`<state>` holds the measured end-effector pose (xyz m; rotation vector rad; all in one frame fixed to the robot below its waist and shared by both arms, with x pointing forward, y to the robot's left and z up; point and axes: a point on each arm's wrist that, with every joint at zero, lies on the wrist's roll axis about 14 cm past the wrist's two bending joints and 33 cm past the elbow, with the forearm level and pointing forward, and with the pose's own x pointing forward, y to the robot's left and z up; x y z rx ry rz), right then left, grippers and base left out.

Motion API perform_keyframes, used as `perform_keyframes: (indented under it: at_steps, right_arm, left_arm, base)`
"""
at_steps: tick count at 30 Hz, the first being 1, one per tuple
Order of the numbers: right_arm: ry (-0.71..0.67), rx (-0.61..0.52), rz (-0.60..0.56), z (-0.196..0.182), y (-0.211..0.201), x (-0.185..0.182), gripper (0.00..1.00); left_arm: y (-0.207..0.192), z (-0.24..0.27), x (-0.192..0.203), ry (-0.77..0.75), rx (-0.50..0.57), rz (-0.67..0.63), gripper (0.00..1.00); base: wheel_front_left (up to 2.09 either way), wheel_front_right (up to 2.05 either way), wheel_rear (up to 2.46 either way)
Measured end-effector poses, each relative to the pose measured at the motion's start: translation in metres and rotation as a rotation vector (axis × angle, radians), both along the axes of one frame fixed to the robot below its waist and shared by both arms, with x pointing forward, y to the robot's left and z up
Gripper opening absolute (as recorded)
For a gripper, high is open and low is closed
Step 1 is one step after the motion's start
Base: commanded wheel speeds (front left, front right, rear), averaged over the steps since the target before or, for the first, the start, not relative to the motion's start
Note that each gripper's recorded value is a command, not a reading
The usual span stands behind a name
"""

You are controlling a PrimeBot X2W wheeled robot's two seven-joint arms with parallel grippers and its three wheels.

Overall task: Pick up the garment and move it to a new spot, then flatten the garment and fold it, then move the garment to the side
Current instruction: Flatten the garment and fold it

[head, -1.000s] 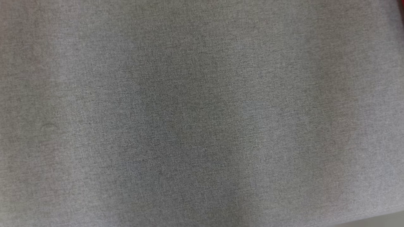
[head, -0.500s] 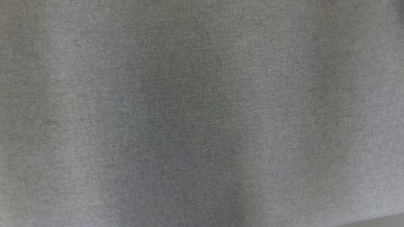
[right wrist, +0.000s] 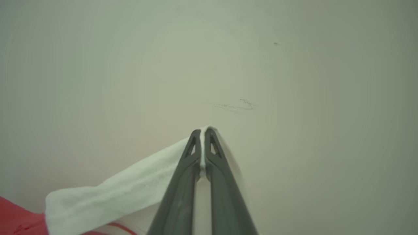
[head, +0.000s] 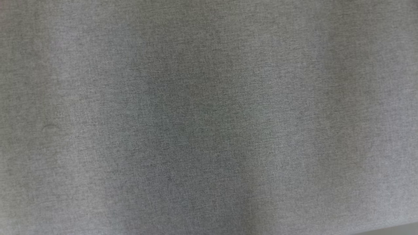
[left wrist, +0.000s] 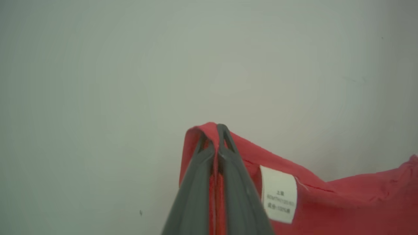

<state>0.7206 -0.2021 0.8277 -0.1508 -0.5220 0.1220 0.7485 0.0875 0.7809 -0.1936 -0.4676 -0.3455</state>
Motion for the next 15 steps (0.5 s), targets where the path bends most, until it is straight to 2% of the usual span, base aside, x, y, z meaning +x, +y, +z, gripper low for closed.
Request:
perform_keyframes:
  at_steps: [9,15]
  right_arm:
    - [0.023,0.056,0.099,-0.03,0.019,-0.001,0.0]
    - [0.078,0.103,0.168,-0.063,0.024,-0.015,0.0]
  left_arm:
    - [-0.012,-0.031,-0.008,0.0,-0.003,-0.041,0.0]
    - [-0.017,-0.084,-0.021,0.079,0.001,-0.086,0.0]
  base:
    - [0.0,0.0,0.0]
    - [0.0,0.0,0.0]
